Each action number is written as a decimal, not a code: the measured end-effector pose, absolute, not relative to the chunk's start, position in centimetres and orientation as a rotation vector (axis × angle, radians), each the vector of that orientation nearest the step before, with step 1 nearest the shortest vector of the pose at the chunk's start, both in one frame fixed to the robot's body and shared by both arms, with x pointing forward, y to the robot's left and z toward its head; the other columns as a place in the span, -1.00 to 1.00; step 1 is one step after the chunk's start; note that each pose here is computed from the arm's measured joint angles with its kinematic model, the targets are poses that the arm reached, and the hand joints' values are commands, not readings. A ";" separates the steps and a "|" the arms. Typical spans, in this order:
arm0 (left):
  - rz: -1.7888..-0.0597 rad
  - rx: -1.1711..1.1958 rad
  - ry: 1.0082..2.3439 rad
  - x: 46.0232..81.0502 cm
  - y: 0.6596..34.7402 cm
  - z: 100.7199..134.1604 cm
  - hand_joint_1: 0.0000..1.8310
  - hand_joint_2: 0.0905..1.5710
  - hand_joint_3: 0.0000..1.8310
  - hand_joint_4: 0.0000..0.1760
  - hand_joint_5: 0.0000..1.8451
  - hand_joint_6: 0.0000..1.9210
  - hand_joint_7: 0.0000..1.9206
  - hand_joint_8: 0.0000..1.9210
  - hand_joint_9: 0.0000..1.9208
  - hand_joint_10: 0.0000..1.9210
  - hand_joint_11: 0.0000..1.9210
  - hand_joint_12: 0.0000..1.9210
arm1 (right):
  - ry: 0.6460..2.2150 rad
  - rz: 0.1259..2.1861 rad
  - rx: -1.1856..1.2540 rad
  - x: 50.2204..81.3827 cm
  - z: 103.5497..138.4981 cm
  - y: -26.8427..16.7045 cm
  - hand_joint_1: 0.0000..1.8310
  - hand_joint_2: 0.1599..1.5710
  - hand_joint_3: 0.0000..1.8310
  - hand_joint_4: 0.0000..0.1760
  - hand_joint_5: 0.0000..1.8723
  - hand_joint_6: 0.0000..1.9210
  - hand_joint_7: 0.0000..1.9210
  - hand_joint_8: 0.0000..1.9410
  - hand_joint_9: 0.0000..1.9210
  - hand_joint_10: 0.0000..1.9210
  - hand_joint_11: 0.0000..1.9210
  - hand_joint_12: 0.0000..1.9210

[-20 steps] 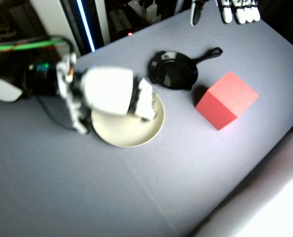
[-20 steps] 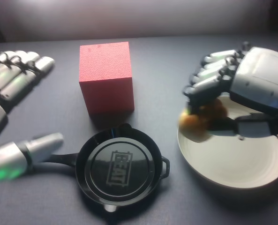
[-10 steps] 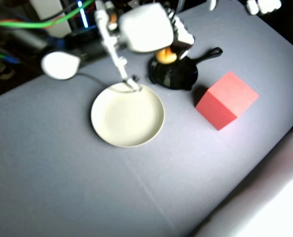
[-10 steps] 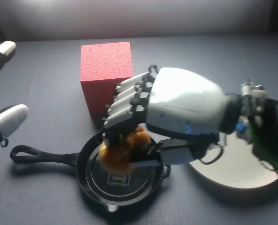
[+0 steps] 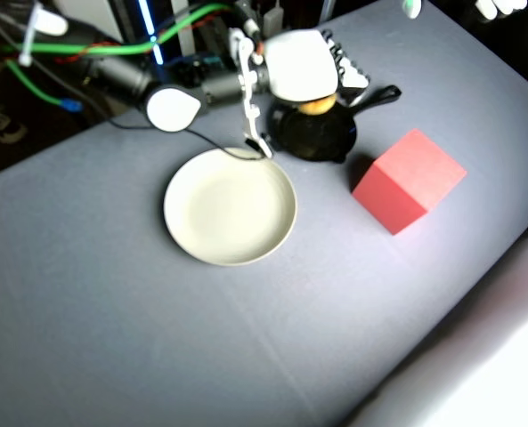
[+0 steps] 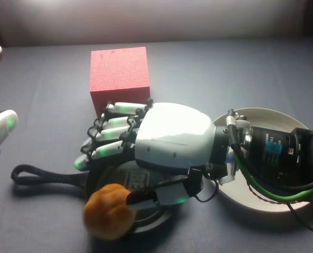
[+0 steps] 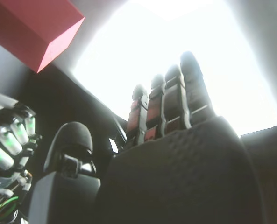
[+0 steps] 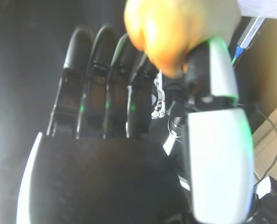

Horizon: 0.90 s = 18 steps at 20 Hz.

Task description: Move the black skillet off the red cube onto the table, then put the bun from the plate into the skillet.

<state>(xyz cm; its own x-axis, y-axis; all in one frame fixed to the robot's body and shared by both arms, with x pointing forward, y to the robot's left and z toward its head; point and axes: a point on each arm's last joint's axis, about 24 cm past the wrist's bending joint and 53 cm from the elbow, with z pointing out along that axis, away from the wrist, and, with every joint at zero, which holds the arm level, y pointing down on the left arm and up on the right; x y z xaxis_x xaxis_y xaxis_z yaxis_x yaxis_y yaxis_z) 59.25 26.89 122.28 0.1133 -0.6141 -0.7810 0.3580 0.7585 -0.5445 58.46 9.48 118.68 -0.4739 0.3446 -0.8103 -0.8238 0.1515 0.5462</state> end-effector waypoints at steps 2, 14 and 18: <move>-0.725 -0.240 1.270 59.2 26.8 122.3 -1.00 0.75 -1.00 -0.39 -0.89 -1.00 -0.94 -1.00 -0.97 -0.99 -1.00 -0.81 | 1.464 1.505 -0.491 58.7 118.5 9.3 0.06 0.24 -1.00 -0.97 -0.33 -0.98 -0.50 -0.94 -0.51 -0.86 -0.96 0.18; -0.728 -0.282 1.261 58.0 28.0 121.8 -1.00 0.76 -0.99 -0.54 -0.90 -1.00 -0.91 -1.00 -0.91 -0.99 -1.00 -0.75 | 1.469 1.428 -0.310 61.4 119.1 0.2 -0.61 0.56 -1.00 -0.58 -0.67 -0.99 -0.68 -1.00 -0.77 -0.99 -1.00 -0.56; -0.757 -0.262 1.254 57.8 27.4 122.1 -0.84 0.63 -1.00 -0.56 -0.96 -1.00 -0.84 -1.00 -0.79 -1.00 -1.00 -0.56 | 1.345 1.375 -0.103 63.0 121.9 -8.6 -0.56 0.60 -1.00 -0.56 -0.67 -1.00 -0.59 -1.00 -0.59 -1.00 -0.76 -0.67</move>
